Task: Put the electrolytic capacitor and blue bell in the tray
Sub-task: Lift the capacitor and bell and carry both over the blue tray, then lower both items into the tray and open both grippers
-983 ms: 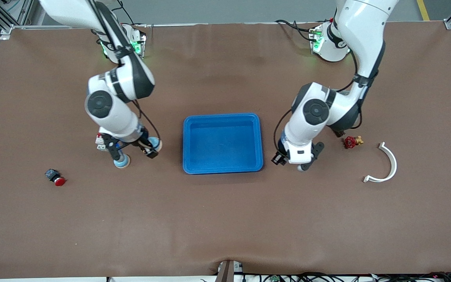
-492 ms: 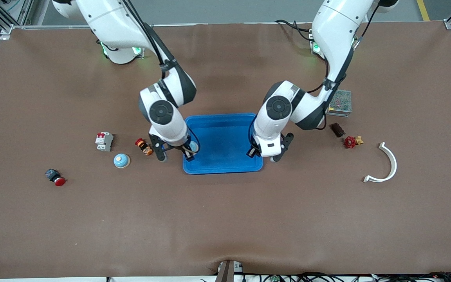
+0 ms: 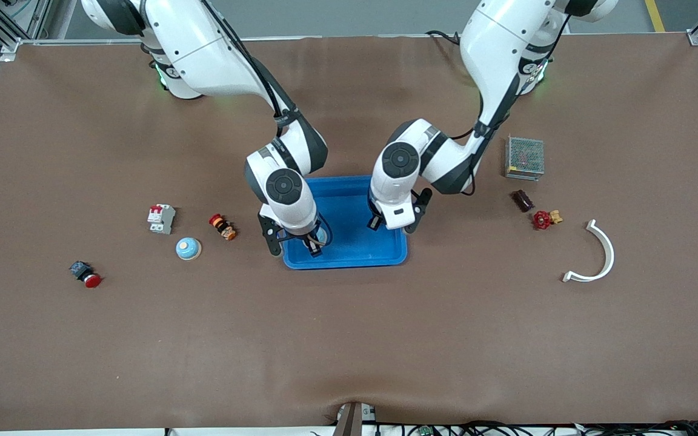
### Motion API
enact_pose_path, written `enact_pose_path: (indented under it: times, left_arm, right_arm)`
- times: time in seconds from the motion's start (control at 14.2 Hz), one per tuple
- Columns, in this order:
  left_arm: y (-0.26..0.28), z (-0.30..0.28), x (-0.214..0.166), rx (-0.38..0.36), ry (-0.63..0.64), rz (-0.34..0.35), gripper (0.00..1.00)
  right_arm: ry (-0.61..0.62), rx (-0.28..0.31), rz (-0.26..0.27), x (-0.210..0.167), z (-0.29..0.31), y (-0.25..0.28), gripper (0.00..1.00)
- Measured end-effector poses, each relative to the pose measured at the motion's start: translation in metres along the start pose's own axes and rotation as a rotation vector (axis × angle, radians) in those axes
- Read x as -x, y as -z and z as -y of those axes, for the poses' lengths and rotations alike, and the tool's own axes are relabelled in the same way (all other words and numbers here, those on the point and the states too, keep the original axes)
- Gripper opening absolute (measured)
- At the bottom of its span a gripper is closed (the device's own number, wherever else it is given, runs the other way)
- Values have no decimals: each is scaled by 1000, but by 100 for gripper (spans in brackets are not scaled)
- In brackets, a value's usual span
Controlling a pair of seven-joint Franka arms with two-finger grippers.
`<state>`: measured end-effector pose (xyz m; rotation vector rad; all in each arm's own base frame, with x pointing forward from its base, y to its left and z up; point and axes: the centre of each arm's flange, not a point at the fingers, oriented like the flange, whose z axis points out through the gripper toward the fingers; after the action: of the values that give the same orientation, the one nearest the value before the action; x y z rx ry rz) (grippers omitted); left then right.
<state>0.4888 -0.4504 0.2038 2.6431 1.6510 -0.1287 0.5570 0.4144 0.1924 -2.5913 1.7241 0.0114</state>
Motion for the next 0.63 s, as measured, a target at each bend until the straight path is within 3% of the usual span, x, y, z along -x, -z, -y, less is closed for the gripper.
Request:
enact_pose_path:
  times: [0.28, 0.42, 0.63]
  left_arm:
    - [-23, 8, 6, -45, 50, -12, 34]
    - [-24, 11, 6, -76, 51, -22, 49]
    - [-15, 6, 0, -90, 60, -31, 78]
  right_arm:
    - [5, 8, -9, 3, -1, -10, 68]
    - [26, 6, -31, 2, -1, -12, 74]
    - [51, -5, -51, 3, 1, -9, 100]
